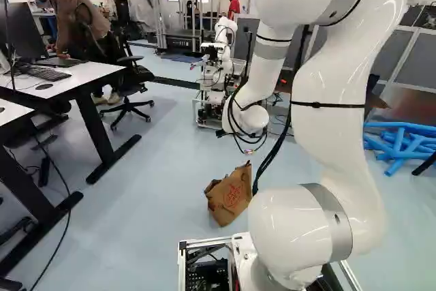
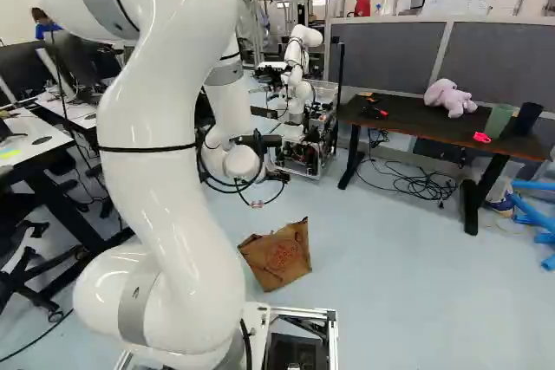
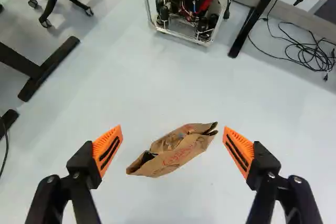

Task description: Pick up the bag on the ground and place it on the table

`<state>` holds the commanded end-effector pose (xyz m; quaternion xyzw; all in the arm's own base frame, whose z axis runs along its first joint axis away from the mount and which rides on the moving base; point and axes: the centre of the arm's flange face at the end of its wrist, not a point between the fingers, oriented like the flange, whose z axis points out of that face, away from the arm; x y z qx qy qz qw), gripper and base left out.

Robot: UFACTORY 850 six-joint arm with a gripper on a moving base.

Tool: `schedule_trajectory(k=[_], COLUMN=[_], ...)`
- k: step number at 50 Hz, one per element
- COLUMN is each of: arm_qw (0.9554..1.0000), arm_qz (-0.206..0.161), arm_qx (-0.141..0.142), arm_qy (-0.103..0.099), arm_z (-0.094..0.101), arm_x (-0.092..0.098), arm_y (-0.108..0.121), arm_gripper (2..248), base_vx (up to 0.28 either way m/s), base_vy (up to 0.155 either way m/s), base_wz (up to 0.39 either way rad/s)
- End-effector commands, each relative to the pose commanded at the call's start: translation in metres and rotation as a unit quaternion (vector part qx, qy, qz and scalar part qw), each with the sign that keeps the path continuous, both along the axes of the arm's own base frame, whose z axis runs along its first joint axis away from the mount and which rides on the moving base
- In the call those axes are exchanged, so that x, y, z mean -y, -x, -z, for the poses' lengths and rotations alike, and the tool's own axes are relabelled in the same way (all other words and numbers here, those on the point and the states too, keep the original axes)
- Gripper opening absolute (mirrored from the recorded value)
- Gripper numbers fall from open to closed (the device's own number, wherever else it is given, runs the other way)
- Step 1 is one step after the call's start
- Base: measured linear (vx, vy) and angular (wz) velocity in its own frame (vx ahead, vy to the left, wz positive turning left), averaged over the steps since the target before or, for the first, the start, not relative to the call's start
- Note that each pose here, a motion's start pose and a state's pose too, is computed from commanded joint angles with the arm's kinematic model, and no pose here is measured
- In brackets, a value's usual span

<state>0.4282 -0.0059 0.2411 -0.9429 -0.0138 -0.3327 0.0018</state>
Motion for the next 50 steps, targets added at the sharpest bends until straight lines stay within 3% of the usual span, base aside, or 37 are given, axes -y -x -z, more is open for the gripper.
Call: schedule_trajectory(k=[50], arm_qw=[0.9942], arm_qz=[0.032], arm_qx=[-0.103], arm_qy=[-0.005], arm_z=[0.080], arm_x=[-0.002], arm_y=[-0.063], arm_gripper=[247], base_vx=[0.000], base_vy=[0.000], base_wz=[0.000])
